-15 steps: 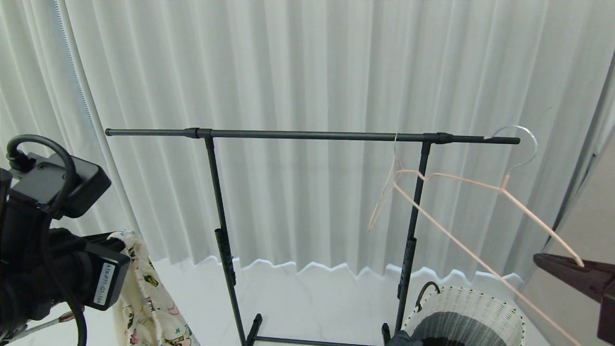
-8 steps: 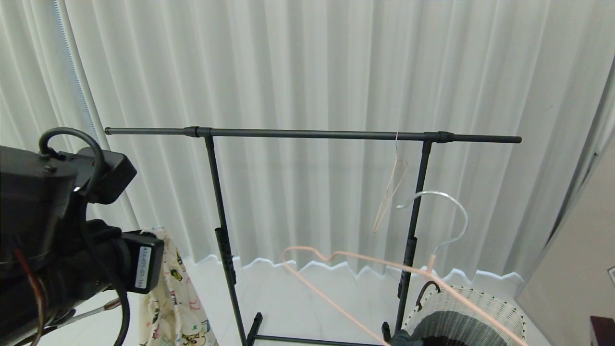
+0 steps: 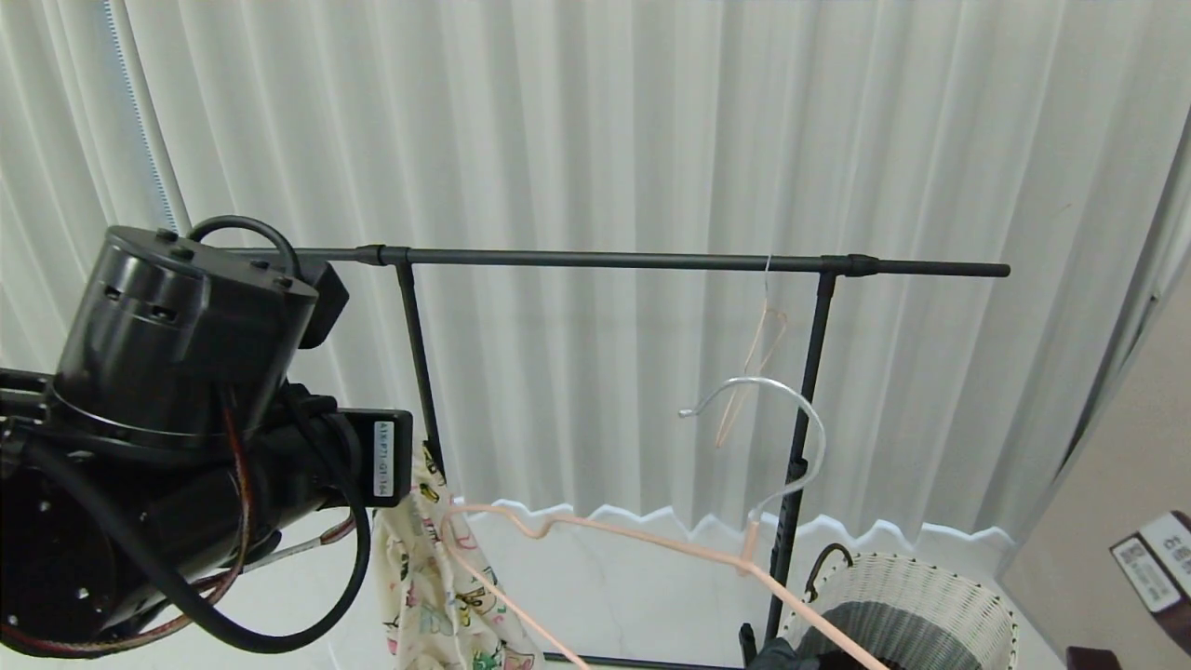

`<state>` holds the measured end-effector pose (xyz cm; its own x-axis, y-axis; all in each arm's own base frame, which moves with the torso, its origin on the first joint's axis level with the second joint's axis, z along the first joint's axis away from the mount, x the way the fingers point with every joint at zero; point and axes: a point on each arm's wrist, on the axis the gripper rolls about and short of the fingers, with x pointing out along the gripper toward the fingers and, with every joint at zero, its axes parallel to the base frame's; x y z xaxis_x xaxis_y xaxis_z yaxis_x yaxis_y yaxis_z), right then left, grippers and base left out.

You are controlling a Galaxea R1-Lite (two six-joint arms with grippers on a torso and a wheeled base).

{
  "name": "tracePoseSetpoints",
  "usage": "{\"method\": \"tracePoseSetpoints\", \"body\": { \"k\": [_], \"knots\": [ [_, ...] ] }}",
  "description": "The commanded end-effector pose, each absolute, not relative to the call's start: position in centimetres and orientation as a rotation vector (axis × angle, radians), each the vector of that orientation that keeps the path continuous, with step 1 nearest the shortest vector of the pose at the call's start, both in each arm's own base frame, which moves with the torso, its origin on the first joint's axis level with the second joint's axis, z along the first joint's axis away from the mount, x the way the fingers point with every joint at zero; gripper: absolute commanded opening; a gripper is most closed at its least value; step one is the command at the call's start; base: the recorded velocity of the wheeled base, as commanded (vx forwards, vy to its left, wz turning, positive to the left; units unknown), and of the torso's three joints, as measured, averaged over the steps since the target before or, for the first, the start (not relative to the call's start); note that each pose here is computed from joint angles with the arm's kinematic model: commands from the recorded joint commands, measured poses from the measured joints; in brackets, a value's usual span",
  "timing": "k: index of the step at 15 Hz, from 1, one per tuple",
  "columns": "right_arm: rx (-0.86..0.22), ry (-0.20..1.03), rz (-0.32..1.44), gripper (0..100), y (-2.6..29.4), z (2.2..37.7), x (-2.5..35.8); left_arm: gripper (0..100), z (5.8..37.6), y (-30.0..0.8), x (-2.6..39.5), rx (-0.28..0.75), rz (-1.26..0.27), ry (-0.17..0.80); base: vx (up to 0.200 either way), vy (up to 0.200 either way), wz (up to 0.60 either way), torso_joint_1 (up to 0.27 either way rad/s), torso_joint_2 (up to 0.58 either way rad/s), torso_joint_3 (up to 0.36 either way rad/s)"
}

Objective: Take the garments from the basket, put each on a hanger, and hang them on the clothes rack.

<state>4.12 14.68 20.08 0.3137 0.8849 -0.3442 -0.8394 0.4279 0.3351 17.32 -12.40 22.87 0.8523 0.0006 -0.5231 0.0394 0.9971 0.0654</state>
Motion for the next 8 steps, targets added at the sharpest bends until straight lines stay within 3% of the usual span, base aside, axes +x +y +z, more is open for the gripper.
{"method": "tracePoseSetpoints", "body": {
  "k": [1,5,8],
  "knots": [
    [0.083,0.547,1.108,0,16.2,19.3,4.9,0,22.4,-13.0,17.5,0.082,-0.029,0.566,0.000,0.000,0.00,0.000,0.00,0.000],
    [0.120,0.512,1.087,0,17.1,19.9,5.8,0,22.3,-13.1,17.5,0.088,-0.025,0.568,0.000,0.000,0.00,0.000,0.00,0.000],
    [0.141,0.488,1.101,0,16.4,20.5,5.5,0,21.3,-11.9,19.5,0.113,0.133,0.584,0.000,0.000,0.00,0.000,0.00,0.000]
  ]
}}
